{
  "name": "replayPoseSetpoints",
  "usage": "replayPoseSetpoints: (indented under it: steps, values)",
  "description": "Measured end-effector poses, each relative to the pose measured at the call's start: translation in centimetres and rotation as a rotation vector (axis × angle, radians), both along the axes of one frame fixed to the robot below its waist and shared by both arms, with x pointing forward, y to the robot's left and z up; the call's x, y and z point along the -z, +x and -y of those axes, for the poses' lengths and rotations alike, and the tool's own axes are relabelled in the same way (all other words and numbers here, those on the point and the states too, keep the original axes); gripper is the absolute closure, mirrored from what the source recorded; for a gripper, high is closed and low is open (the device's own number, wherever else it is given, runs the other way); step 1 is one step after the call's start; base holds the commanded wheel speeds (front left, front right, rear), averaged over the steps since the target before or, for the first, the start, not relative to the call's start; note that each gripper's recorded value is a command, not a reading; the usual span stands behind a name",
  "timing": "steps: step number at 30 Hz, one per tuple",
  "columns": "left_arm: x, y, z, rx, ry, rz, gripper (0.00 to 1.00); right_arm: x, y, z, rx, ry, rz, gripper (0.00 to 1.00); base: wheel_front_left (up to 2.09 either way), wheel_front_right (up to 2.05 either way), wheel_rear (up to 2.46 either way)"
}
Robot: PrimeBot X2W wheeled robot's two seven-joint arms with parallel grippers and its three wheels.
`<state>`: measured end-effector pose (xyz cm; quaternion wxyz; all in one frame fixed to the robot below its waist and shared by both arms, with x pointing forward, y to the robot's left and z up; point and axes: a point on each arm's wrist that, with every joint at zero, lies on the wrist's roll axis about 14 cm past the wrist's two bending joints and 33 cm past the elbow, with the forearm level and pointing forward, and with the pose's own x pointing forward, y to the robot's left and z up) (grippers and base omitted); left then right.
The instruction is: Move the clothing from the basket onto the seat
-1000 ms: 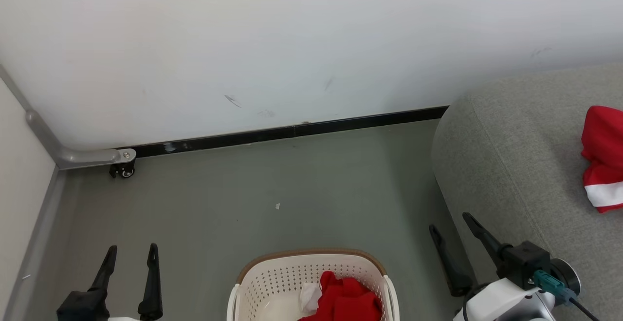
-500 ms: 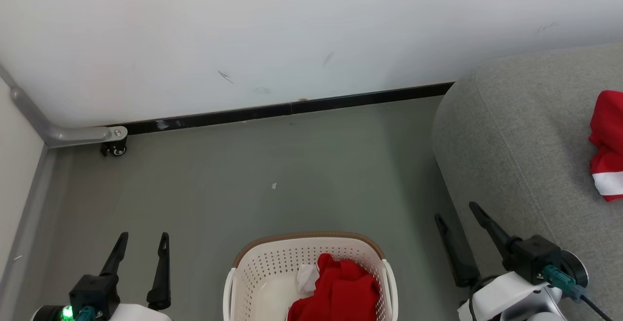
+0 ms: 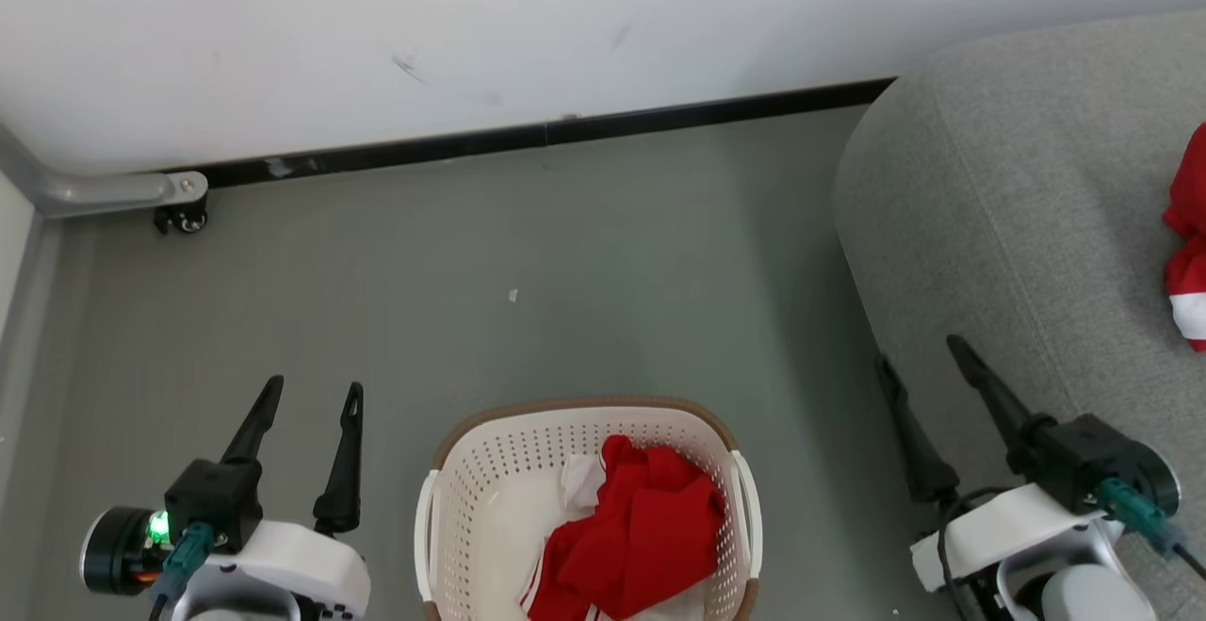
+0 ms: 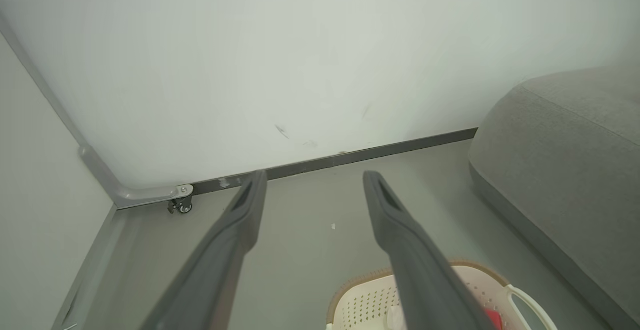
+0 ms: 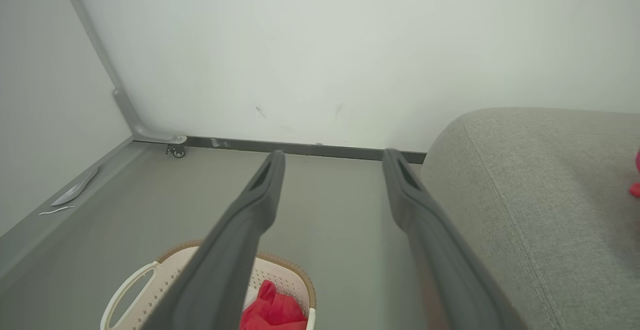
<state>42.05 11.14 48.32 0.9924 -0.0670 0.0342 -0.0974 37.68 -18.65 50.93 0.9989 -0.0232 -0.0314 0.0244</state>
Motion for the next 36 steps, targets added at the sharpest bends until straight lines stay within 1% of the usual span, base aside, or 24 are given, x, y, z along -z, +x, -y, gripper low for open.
replayPoseSetpoints:
  steps: [13,19,28,36]
  values:
    - [1.8,3.7,3.2,0.090,-0.011,-0.027,0.00,0.9,2.2,2.5,0.069,-0.030,-0.017,0.00,0.00,0.00,0.00]
    - [3.2,5.3,6.1,0.184,-0.010,-0.039,0.00,2.2,2.8,4.2,0.116,-0.050,-0.050,0.00,0.00,0.00,0.00]
    - [6.7,5.9,10.3,0.327,-0.003,-0.106,0.00,2.7,3.8,6.4,0.172,-0.083,-0.055,0.00,0.00,0.00,0.00]
    - [10.7,5.1,13.9,0.457,0.009,-0.200,0.00,3.3,4.4,7.8,0.209,-0.099,-0.064,0.00,0.00,0.00,0.00]
